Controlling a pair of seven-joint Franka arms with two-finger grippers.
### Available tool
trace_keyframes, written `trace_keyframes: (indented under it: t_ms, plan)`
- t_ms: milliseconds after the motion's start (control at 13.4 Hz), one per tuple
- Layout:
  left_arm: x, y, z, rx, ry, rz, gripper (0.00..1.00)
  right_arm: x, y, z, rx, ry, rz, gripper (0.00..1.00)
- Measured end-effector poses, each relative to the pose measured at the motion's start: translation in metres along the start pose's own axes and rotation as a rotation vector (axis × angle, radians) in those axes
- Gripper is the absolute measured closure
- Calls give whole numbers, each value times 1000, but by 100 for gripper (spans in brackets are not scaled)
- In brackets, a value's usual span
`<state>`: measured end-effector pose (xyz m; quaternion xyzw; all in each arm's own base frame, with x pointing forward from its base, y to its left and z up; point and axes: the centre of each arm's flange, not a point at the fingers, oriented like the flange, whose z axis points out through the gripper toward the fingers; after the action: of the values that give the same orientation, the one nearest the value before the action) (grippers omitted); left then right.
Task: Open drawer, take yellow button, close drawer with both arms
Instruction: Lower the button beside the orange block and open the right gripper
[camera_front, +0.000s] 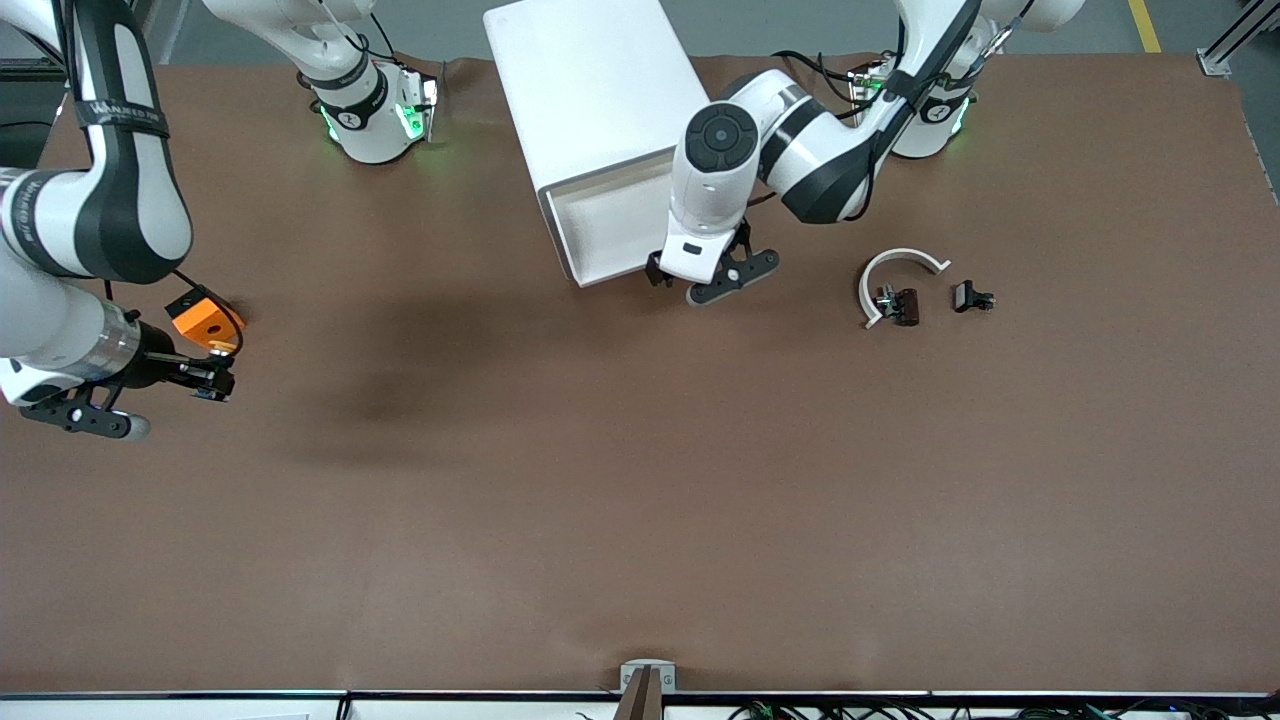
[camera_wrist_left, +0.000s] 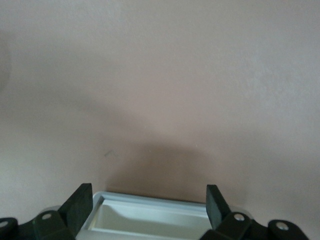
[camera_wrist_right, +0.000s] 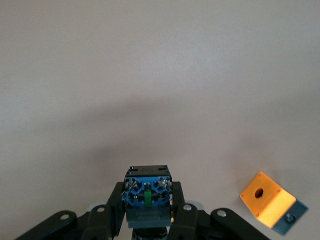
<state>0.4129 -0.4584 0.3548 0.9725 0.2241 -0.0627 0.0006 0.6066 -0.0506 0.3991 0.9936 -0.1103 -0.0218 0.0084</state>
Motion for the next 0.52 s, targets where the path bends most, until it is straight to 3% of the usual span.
trace_keyframes:
  t_ms: [223, 521]
  plan:
    - [-31, 7, 2, 1, -27, -4, 0, -3, 29, 52, -1, 46, -24, 59]
    - [-68, 9, 12, 23, -132, -4, 0, -8, 62, 127, -11, 109, -57, 59]
